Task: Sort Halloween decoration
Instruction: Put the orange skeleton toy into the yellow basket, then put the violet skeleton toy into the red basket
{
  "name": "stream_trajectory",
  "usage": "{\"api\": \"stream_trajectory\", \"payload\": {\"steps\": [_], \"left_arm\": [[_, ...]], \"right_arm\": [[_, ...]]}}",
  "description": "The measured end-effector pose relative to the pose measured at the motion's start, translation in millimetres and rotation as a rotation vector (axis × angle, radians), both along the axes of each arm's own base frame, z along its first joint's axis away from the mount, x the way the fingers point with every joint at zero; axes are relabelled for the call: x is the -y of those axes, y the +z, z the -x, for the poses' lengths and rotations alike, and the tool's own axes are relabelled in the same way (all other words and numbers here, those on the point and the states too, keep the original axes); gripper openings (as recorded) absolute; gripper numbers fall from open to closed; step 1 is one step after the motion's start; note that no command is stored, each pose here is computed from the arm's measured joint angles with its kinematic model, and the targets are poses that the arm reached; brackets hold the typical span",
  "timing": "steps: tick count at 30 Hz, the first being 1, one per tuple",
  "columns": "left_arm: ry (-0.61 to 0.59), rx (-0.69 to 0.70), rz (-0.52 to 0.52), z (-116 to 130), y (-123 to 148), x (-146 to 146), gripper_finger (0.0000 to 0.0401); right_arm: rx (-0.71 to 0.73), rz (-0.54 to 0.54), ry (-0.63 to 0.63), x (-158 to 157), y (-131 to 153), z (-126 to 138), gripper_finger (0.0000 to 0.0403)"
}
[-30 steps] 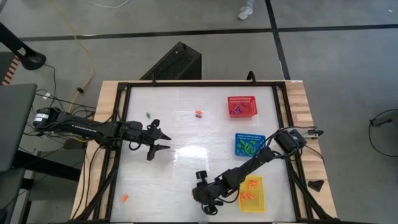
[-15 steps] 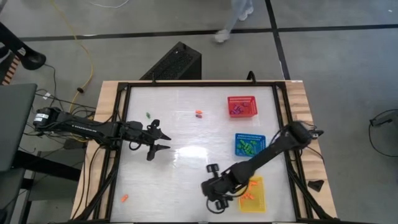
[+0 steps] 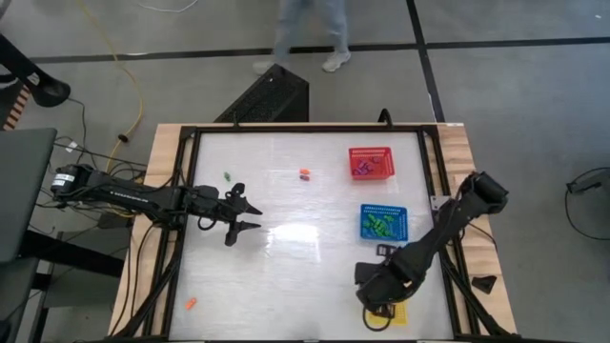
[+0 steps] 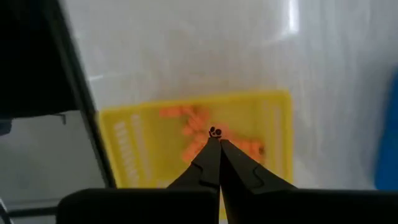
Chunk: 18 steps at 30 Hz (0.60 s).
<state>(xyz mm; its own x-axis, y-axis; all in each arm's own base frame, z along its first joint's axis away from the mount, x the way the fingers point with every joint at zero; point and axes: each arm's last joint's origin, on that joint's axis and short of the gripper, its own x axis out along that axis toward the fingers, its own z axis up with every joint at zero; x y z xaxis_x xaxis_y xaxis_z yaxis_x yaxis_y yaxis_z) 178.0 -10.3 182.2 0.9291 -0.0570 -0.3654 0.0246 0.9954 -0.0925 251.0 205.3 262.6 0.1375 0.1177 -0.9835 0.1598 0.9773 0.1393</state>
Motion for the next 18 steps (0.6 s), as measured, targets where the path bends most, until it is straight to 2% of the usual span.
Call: {"api": "stream_trajectory", "payload": {"steps": [4, 10, 18], "left_arm": [[0.001, 0.002, 0.002, -0.1, 0.2, 0.0, 0.0174], [0.002, 0.003, 0.006, -0.1, 0.3, 0.0, 0.0174], [0.005, 0.003, 0.015, -0.1, 0.4, 0.0, 0.0174]], "right_arm": [[-0.061, 0.054, -0.073, -4.7, -5.5, 9.4, 0.0031], [-0.084, 0.046, -0.138, -5.7, -6.7, 10.4, 0.0059], [-0.092, 0.048, -0.156, -5.0, -7.0, 10.5, 0.0099]]}}
